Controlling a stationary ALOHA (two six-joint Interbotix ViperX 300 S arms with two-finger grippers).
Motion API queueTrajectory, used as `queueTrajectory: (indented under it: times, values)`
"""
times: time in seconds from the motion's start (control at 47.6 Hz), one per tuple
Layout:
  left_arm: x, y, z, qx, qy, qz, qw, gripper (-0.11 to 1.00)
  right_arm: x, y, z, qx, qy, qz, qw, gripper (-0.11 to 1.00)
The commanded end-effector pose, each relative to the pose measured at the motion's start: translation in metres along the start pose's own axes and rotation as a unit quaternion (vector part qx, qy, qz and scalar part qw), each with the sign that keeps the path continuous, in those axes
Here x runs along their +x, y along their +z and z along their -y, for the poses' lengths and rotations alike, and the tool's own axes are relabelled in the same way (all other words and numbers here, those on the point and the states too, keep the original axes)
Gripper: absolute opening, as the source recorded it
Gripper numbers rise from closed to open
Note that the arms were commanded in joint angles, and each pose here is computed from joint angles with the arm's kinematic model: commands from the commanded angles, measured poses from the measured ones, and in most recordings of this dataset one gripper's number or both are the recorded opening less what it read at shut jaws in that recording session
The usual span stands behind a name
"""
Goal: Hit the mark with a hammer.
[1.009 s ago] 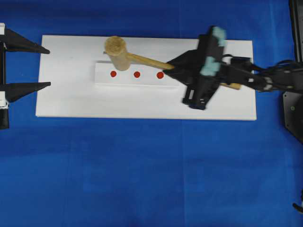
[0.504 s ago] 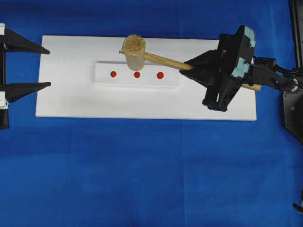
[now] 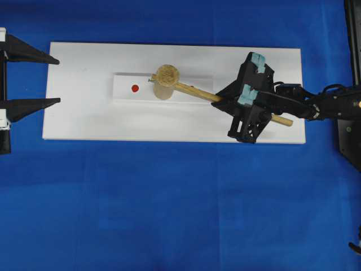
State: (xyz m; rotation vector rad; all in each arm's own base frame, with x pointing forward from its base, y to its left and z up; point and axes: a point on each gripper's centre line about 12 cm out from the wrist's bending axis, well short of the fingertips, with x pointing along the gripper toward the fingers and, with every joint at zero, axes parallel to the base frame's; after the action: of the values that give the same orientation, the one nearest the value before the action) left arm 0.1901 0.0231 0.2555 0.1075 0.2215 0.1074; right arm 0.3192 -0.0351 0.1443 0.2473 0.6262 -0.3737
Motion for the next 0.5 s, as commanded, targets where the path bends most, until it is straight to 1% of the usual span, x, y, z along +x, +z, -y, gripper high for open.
queueTrajectory:
  times: [0.0,0.147,0.252,0.336,0.483]
  values:
    - [0.001,0.004,-0.001,0.0,0.001,0.004,1.0,0.92,-0.013,0.021,-0.002,0.003,0.006,0.041,0.9992,0.02]
    - [0.001,0.003,-0.001,-0.001,0.001,0.004,1.0,0.92,-0.033,0.041,-0.001,-0.003,0.008,0.094,0.9955,0.02]
    - [0.001,0.003,-0.001,0.0,0.001,0.004,1.0,0.92,-0.052,0.051,-0.002,-0.011,0.02,0.125,0.9919,0.02]
    - [0.0,0.003,-0.001,-0.001,0.002,0.004,1.0,0.92,-0.065,0.051,0.001,-0.008,0.026,0.139,0.99,0.02]
    - [0.001,0.002,-0.001,0.0,0.001,0.003,1.0,0.92,-0.084,0.042,0.008,-0.005,0.036,0.149,0.9882,0.02]
